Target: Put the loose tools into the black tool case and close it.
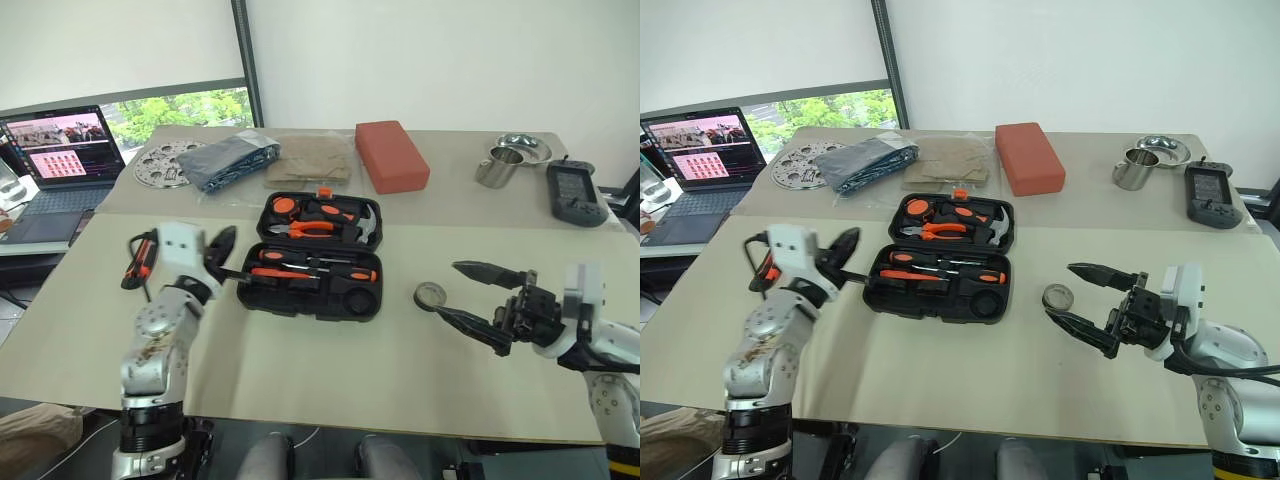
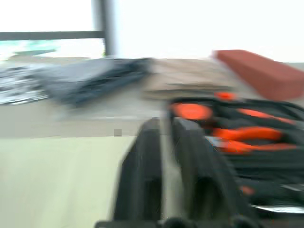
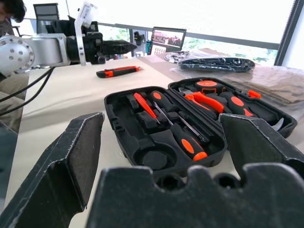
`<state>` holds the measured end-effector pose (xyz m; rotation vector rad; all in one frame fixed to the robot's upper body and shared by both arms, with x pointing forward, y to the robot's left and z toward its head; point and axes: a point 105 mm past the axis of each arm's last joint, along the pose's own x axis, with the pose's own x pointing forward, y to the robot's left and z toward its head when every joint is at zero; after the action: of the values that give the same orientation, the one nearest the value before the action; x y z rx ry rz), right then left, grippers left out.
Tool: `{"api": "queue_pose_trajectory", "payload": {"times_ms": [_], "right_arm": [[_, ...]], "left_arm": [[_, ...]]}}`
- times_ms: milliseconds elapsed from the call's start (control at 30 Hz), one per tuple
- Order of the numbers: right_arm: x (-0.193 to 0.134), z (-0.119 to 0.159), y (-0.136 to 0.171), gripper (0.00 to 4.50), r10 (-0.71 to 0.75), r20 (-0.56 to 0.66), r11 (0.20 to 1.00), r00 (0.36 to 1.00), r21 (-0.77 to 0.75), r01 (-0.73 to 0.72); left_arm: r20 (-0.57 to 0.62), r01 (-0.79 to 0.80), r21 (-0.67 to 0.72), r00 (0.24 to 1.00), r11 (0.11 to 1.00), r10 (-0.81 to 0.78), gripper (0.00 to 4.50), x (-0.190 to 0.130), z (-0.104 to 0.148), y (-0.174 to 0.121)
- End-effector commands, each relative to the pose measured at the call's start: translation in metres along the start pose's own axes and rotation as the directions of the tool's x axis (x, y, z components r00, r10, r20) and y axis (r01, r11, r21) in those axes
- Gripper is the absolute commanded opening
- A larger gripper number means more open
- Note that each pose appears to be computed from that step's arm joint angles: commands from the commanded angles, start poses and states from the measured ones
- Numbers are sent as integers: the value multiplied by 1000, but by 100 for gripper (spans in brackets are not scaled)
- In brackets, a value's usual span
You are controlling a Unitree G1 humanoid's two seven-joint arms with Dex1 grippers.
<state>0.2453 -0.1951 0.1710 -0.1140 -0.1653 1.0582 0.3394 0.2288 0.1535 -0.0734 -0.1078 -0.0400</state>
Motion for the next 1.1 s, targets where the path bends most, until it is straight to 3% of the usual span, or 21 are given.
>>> {"api": "queue_pose_trajectory", "payload": {"times_ms": [33,233,267,633,1100], "right_arm": [[3,10,0,450,21,36,999,999,-48,-19],[6,11,-1,450,40,47,998,998,-49,-38],[7,12,-1,450,46,51,998,998,-49,-43],[14,21,3,450,96,112,995,989,-41,-92],[17,25,8,450,89,149,996,985,-27,-86]], "left_arm": [[11,-66,24,998,998,65,229,-4,6,15],[-74,-248,23,966,968,249,435,-14,-4,66],[-95,-256,39,961,966,258,448,-14,-7,73],[-262,-254,196,917,947,300,448,2,-28,129],[-422,-218,167,865,961,270,448,18,-61,145]]}}
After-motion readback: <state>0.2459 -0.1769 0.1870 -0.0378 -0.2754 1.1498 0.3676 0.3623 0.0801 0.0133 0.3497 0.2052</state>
